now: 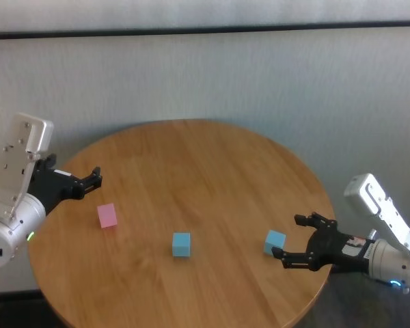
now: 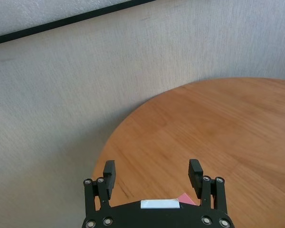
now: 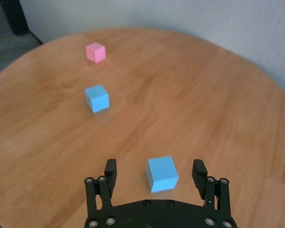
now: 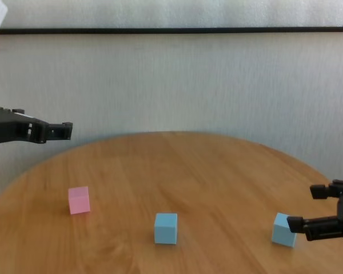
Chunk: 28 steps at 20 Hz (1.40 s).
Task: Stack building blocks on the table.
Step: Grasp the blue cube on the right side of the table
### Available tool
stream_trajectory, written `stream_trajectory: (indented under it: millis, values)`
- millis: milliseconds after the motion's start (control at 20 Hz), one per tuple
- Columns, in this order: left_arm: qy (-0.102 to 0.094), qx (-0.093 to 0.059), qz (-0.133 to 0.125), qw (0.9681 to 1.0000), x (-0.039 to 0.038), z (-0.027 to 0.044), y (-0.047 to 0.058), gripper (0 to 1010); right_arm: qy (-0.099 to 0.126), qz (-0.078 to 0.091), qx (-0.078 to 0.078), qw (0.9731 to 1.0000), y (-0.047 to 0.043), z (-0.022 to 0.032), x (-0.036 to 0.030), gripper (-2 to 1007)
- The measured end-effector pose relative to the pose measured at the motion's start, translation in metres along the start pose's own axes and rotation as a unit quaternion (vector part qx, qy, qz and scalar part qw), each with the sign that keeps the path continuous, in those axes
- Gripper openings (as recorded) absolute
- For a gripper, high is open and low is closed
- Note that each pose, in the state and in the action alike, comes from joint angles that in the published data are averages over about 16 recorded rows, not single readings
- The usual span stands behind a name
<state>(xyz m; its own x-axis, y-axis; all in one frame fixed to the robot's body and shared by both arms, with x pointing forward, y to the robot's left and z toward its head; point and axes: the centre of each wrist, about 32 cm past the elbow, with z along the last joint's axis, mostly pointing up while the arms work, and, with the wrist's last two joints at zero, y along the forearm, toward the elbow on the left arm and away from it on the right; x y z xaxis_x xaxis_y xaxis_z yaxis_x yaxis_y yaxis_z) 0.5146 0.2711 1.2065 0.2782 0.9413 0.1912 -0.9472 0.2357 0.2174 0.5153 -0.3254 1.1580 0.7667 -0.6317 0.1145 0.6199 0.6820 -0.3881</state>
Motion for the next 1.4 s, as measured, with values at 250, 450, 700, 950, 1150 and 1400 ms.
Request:
stream_trajectory:
  millis: [250,450,700,950,1150,1400]
  values:
    - [0.0,0.0,0.0,1.0,0.0,0.0,0.0,1003,0.005,0.007,-0.01,0.9999,0.0045,-0.0001,0.0031,1001]
    - [0.0,0.0,0.0,1.0,0.0,0.0,0.0,1003,0.011,0.008,-0.016,0.9998,0.0092,-0.0005,0.0055,1001]
    - [0.0,0.0,0.0,1.0,0.0,0.0,0.0,1003,0.016,0.011,-0.02,0.9996,0.0149,-0.0016,0.0083,1001]
    - [0.0,0.0,0.0,1.0,0.0,0.0,0.0,1003,0.017,0.013,-0.025,0.9995,0.0197,-0.0039,0.0122,1001]
    - [0.0,0.0,0.0,1.0,0.0,0.0,0.0,1003,0.018,0.015,-0.029,0.9993,0.0236,-0.0062,0.0158,1001]
    - [0.0,0.0,0.0,1.0,0.0,0.0,0.0,1003,0.02,0.017,-0.034,0.9991,0.0291,-0.0088,0.0192,1001]
